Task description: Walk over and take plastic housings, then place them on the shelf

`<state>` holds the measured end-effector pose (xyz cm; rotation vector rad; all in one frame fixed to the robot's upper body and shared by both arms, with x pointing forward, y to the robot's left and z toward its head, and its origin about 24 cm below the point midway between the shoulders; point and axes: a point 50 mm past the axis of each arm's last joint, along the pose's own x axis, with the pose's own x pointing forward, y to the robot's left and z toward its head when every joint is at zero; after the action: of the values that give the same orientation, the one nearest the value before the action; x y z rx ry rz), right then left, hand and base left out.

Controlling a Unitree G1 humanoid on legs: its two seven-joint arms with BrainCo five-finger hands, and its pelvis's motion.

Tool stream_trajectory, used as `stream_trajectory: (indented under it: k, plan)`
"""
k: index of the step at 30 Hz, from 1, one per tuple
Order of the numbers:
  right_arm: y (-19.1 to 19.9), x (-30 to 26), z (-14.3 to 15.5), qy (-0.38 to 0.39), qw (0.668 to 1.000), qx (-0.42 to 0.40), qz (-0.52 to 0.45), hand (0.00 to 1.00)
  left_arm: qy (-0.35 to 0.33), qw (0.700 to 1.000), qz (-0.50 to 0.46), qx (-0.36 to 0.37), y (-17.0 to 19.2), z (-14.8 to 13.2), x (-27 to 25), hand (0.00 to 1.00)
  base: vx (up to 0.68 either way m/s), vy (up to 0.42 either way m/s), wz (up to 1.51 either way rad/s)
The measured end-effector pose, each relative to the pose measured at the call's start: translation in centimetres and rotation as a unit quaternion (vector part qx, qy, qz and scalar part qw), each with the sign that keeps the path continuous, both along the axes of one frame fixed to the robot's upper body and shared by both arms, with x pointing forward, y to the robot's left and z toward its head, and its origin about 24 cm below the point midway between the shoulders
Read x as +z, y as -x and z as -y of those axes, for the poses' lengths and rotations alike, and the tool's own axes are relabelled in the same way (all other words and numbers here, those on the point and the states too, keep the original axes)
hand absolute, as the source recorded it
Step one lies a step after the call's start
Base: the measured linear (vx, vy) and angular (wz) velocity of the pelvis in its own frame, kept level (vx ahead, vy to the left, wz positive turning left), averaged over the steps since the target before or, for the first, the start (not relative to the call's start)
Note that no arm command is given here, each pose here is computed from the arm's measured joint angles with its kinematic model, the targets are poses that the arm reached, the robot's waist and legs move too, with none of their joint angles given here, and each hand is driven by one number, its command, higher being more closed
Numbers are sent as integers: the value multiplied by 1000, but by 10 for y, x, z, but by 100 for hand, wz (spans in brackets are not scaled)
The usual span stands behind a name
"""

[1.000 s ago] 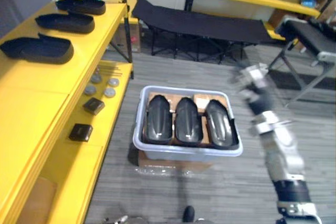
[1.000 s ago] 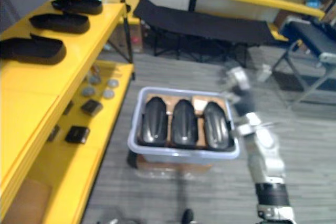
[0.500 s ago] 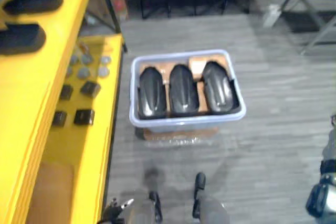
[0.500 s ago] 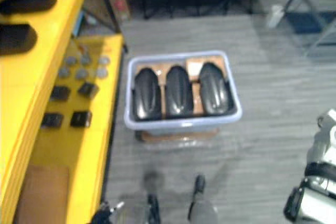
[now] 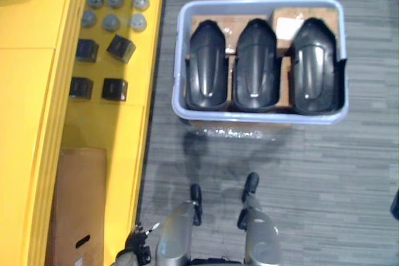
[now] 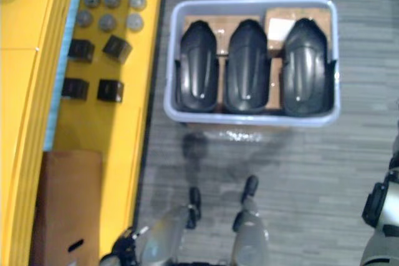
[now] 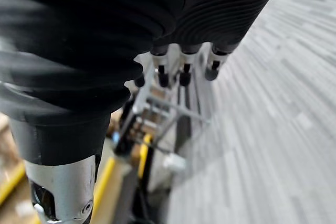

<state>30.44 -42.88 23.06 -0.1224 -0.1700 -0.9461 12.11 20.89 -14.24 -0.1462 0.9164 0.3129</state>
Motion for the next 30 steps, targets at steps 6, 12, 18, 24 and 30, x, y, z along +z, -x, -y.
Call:
stream_trajectory:
  k: [6,12,18,24,30]
  plan:
    - [-10,5,-10,61,996,28,-52,0,15,1000,4,-6,-1,8,-1,0,0,0,0]
    - [-16,-1,-15,93,989,38,-111,0,16,1000,9,-19,-2,12,0,0,-11,0,1]
    - [-18,-5,-16,97,982,40,-156,0,29,999,16,-10,-3,15,0,0,-12,2,2]
    - [-20,0,-17,112,976,42,-180,0,41,999,21,-15,-7,23,0,0,-4,5,1]
    - [-23,11,-20,127,975,44,-176,0,50,998,24,-9,-7,25,0,0,-10,3,3]
